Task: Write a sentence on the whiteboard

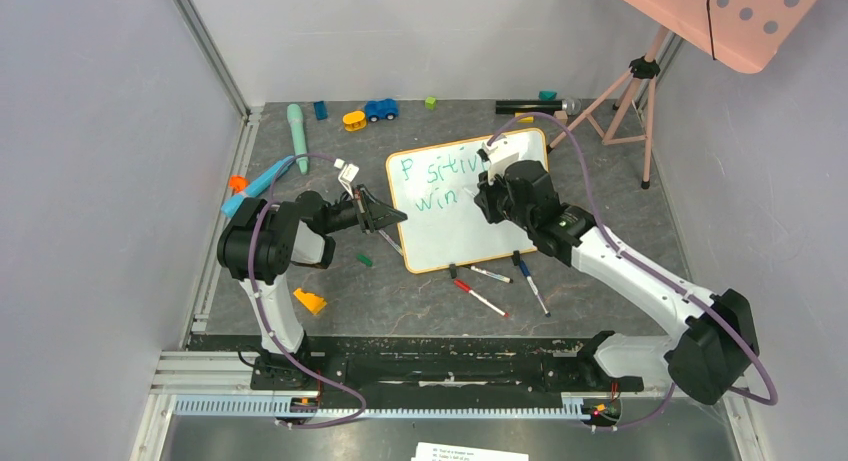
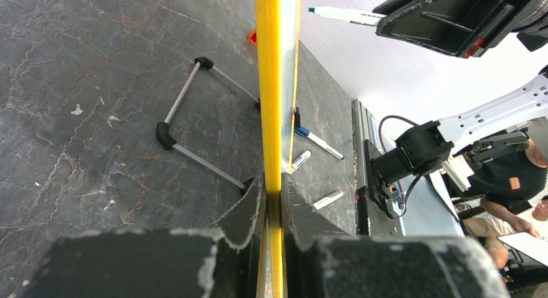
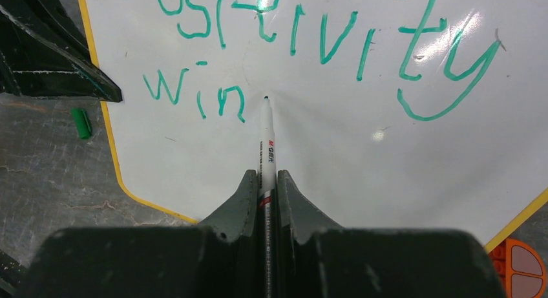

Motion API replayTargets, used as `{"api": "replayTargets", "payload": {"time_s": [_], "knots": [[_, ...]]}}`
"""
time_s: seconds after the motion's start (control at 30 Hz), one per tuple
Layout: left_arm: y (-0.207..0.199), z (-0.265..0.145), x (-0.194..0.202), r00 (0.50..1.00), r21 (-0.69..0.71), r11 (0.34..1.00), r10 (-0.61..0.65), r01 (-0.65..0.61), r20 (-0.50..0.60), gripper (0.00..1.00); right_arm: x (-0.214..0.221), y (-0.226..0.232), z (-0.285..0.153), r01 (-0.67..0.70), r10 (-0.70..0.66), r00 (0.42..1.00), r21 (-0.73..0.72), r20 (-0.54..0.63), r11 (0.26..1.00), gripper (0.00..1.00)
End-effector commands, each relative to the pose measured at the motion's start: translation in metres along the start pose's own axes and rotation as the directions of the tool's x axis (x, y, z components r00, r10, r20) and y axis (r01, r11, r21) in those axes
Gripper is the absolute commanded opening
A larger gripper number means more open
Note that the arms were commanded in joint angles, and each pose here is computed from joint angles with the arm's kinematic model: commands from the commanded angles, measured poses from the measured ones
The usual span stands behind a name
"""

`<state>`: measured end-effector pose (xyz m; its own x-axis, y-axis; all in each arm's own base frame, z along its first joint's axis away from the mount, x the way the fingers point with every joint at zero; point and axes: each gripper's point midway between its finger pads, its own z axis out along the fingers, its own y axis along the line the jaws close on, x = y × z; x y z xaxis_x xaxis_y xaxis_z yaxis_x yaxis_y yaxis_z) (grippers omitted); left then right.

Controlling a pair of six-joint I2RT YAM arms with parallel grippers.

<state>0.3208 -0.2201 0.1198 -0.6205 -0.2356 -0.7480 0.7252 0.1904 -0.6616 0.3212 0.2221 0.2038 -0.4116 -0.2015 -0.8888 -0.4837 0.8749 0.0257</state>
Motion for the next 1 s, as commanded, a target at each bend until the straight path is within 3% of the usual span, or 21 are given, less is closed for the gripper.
{"api": "replayTargets", "payload": {"time_s": [0.0, 0.53, 0.97], "knots": [[-0.014, -0.003, -0.006, 0.996, 0.047, 0.995, 0.091, -0.091, 0.004, 0.02, -0.022, -0.005, 0.002, -0.002, 0.001, 0.999, 0.025, 0.052, 1.0, 0.0], [-0.014, -0.003, -0.006, 0.996, 0.046, 0.995, 0.09, -0.09, 0.006, 0.02, -0.015, -0.008, 0.014, -0.003, 0.002, 1.0, 0.037, 0.025, 0.999, 0.0], [-0.013, -0.003, -0.006, 0.996, 0.046, 0.995, 0.086, -0.087, 0.005, 0.02, -0.01, 0.005, 0.017, 0.003, -0.003, 1.0, -0.039, 0.013, 0.999, 0.0]]}}
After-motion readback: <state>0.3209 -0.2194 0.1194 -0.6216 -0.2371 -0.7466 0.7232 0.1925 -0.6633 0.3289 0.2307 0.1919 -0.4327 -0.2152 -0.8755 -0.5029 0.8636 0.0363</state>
